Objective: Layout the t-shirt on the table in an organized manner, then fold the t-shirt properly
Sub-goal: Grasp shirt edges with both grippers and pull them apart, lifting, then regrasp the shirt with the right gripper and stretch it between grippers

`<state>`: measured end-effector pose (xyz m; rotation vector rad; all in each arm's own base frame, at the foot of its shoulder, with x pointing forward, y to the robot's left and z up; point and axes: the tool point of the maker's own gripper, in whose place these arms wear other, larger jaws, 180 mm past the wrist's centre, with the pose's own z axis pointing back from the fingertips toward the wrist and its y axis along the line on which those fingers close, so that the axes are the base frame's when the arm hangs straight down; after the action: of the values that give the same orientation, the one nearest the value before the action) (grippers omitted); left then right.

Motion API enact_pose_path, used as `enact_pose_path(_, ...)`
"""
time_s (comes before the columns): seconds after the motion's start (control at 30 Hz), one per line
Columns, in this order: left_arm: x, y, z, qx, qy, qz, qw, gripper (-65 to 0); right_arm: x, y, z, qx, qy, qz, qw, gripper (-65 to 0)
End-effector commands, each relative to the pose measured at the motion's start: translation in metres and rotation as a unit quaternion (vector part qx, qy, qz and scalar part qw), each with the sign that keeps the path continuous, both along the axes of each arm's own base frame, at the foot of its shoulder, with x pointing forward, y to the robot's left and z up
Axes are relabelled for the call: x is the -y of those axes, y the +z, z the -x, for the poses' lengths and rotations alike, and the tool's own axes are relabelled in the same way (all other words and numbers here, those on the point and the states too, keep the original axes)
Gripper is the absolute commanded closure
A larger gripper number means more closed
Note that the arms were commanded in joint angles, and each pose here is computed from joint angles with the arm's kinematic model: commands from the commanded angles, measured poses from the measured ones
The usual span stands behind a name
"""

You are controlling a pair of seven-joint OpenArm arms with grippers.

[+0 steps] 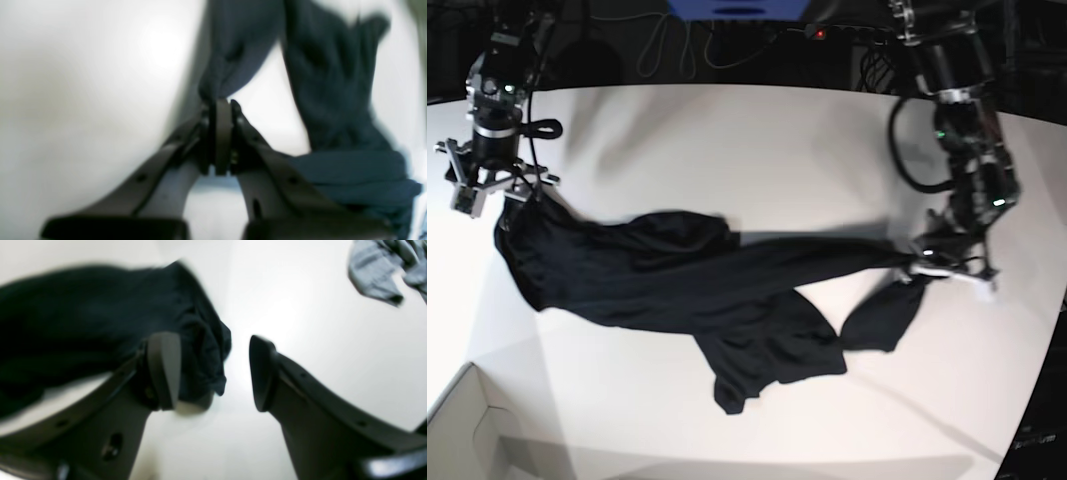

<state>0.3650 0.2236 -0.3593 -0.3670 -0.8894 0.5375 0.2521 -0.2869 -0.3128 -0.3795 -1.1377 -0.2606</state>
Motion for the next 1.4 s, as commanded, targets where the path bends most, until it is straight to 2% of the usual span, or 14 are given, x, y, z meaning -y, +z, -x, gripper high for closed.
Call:
enact_pose_path(0.0, -0.011, 0.02, -0.002, 0.029, 0.005, -0.001, 1.0, -0.1, -0.001, 0.009, -0.008, 0.019, 0.006, 0.007, 0.9998, -33.2)
enact_pose_path(0.17, -0.072, 0.048, 0.036, 0.052, 0.054, 0.003, 0.997, -0.1, -0.026, 0.014, -0.029, 0.035, 0.039, -0.006, 0.9986, -33.2)
enact_pose_path(0.33, -0.116, 0.038, 0.078, 0.031, 0.109, 0.009, 0.993, -0.1, -0.077, 0.019, -0.052, 0.049, 0.112, -0.021, 0.9923, -33.3)
enact_pose_path(0.5, -0.121, 0.02, 0.094, 0.005, 0.119, 0.013, 0.993, -0.1, -0.144, 0.014, -0.081, 0.051, 0.2, -0.044, 0.9774, -33.8)
enact_pose_path(0.7, -0.115, 0.02, 0.093, 0.006, 0.116, 0.019, 0.993, -0.1, -0.191, -0.024, -0.102, 0.008, 0.247, -0.071, 0.9664, -40.4)
enact_pose_path(0.9, -0.115, 0.017, 0.095, 0.003, 0.118, 0.021, 0.993, -0.1, -0.197, -0.059, -0.122, -0.035, 0.242, -0.086, 0.9658, -42.0)
enact_pose_path(1.1, -0.113, 0.016, 0.094, 0.004, 0.118, 0.024, 0.993, -0.1, -0.197, -0.069, -0.138, -0.048, 0.241, -0.085, 0.9656, -41.1)
enact_pose_path(1.17, -0.113, 0.016, 0.093, 0.004, 0.118, 0.024, 0.993, -0.1, -0.196, -0.07, -0.141, -0.05, 0.241, -0.084, 0.9657, -38.1)
enact_pose_path(1.23, -0.112, 0.017, 0.092, 0.005, 0.118, 0.024, 0.993, -0.1, -0.196, -0.07, -0.141, -0.05, 0.241, -0.084, 0.9657, -30.0)
enact_pose_path(1.3, -0.112, 0.017, 0.092, 0.006, 0.118, 0.024, 0.993, -0.1, -0.196, -0.064, -0.141, -0.042, 0.241, -0.082, 0.966, -17.9)
enact_pose_path(1.37, -0.112, 0.018, 0.091, 0.006, 0.118, 0.025, 0.993, -0.1, -0.196, -0.05, -0.14, -0.023, 0.243, -0.08, 0.9664, -2.0)
